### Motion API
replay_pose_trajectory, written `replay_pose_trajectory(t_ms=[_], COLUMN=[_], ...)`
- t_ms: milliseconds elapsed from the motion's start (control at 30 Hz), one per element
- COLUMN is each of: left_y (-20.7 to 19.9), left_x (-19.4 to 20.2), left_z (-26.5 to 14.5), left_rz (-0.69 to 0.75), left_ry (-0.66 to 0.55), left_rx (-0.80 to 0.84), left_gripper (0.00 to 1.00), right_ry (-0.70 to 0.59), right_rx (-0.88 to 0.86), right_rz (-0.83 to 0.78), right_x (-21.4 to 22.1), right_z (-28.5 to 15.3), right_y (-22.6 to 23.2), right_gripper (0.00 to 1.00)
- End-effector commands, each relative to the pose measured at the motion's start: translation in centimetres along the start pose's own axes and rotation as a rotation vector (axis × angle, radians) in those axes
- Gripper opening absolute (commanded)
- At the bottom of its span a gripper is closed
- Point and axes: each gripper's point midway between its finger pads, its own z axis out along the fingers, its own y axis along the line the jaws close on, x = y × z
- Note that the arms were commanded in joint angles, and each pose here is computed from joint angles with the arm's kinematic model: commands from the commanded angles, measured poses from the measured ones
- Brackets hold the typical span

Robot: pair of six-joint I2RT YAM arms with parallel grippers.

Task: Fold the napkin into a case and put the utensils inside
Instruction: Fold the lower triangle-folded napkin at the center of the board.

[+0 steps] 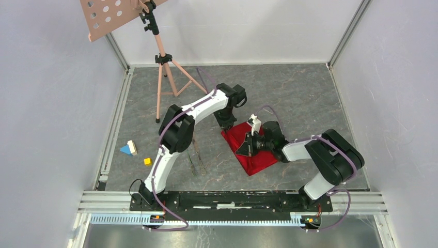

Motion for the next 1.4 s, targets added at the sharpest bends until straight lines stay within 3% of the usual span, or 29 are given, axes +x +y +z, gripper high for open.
replay_pose_trajectory(t_ms=[0, 167, 233, 367, 467, 667, 1000, 1167, 1367], left_y=[-1.4, -2.3, -2.9, -3.3, -2.7, -0.7, 1.3, -0.2, -1.8], left_x=[-2.2, -3.2, -3.2, -2.6, -2.3, -1.2, 1.4, 2.7, 2.5], left_z=[-1.3, -3.5, -4.8, -7.1, -8.7, -8.5, -6.3, -5.1, -4.9], left_rz=[0.050, 0.120, 0.152, 0.207, 0.233, 0.256, 0.181, 0.076, -0.008], left_ry=[-0.085, -0.143, -0.165, -0.190, -0.222, -0.229, -0.068, 0.102, 0.126], left_rx=[0.058, 0.161, 0.248, 0.415, 0.490, 0.550, 0.646, 0.744, 0.804], left_gripper=[0.12, 0.36, 0.53, 0.75, 0.86, 0.89, 0.86, 0.87, 0.86], right_ry=[0.070, 0.033, 0.024, -0.003, -0.022, -0.082, -0.144, -0.142, -0.149], right_rx=[-0.040, -0.032, -0.029, -0.015, -0.002, 0.052, 0.128, 0.129, 0.145], right_rz=[0.045, 0.075, 0.080, 0.075, 0.066, 0.098, 0.201, 0.209, 0.187], right_x=[2.3, 2.0, 1.8, 1.3, 0.9, 0.1, 0.3, 0.6, 0.2], right_z=[-0.7, -1.2, -1.3, -1.6, -1.9, -2.8, -4.0, -4.1, -4.2], right_y=[-0.2, -0.7, -0.8, -0.8, -0.8, -1.1, -2.8, -3.0, -3.2], right_gripper=[0.00, 0.00, 0.00, 0.00, 0.00, 0.00, 0.00, 0.00, 0.00])
